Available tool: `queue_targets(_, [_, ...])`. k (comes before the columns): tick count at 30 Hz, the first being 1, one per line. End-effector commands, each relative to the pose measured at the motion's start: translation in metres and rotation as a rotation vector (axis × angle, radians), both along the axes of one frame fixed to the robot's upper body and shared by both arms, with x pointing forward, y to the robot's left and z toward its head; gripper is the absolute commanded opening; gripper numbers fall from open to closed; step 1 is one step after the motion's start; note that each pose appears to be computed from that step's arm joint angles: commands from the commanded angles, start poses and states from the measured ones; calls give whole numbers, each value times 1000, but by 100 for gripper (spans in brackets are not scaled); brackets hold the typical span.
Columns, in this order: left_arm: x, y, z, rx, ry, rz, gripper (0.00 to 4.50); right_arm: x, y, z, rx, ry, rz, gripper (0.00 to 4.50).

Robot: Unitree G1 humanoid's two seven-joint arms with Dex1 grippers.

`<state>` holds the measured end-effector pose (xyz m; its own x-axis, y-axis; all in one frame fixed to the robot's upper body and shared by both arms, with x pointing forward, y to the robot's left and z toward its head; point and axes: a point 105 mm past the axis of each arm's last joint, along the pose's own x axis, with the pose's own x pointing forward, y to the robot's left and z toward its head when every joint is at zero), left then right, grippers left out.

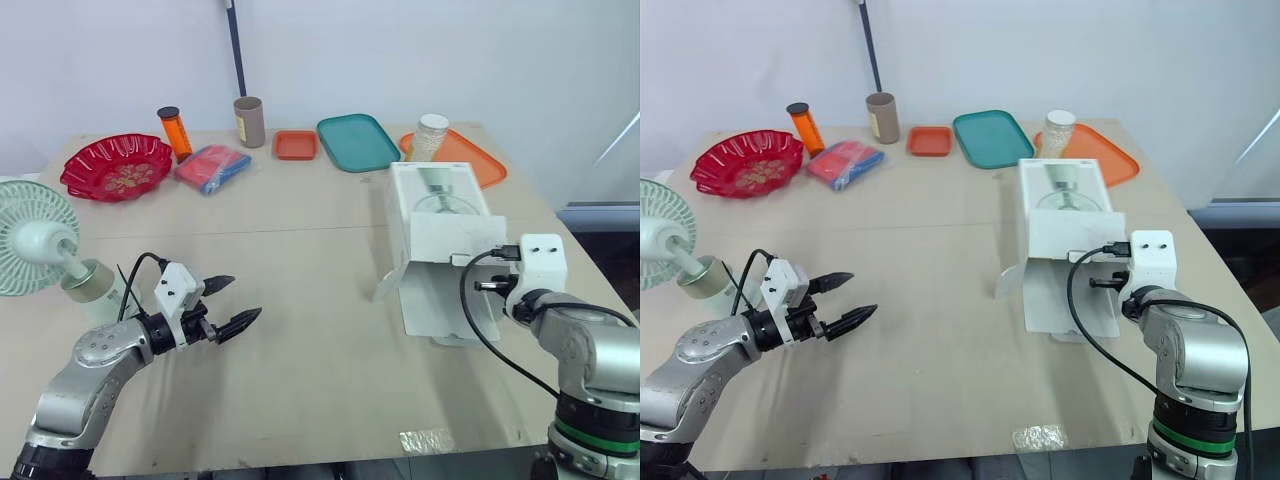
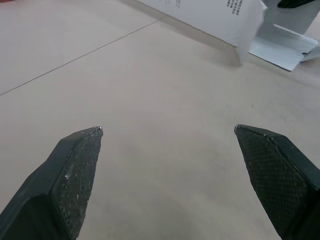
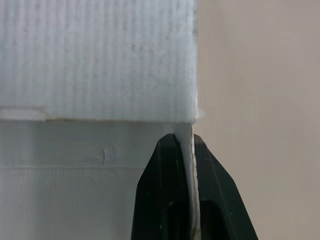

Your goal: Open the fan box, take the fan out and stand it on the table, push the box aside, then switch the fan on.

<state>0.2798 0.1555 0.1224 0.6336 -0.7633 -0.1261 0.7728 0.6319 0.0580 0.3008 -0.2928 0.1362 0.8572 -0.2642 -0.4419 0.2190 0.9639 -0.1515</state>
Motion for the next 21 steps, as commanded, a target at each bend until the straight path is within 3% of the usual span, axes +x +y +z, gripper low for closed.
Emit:
queue_targets(1, [6,-6,9,-31,-42,-44,450,-15,-14,12,-34,-47,-76,6])
queue_targets(3, [8,-8,11,-49,-40,-53,450,-16,-12,12,-29,-50,-70,6])
queue_targets(6, [9,-10,7,-18,-44,-66,450,-11,-1,19,-17,-65,5,82])
queue_targets(9, [10,-9,6,-10,-43,-60,450,-12,14,27,-42,-51,142,229])
queue_targets(13, [7,-7,3,-3,-36,-67,450,-16,-9,59,-182,-67,148,424])
queue_targets(16, [6,-6,5,-2,-36,-65,450,-21,-2,70,-253,-40,256,443])
queue_targets(21, [10,-3,5,9,-42,-56,450,-42,38,54,-295,70,581,443])
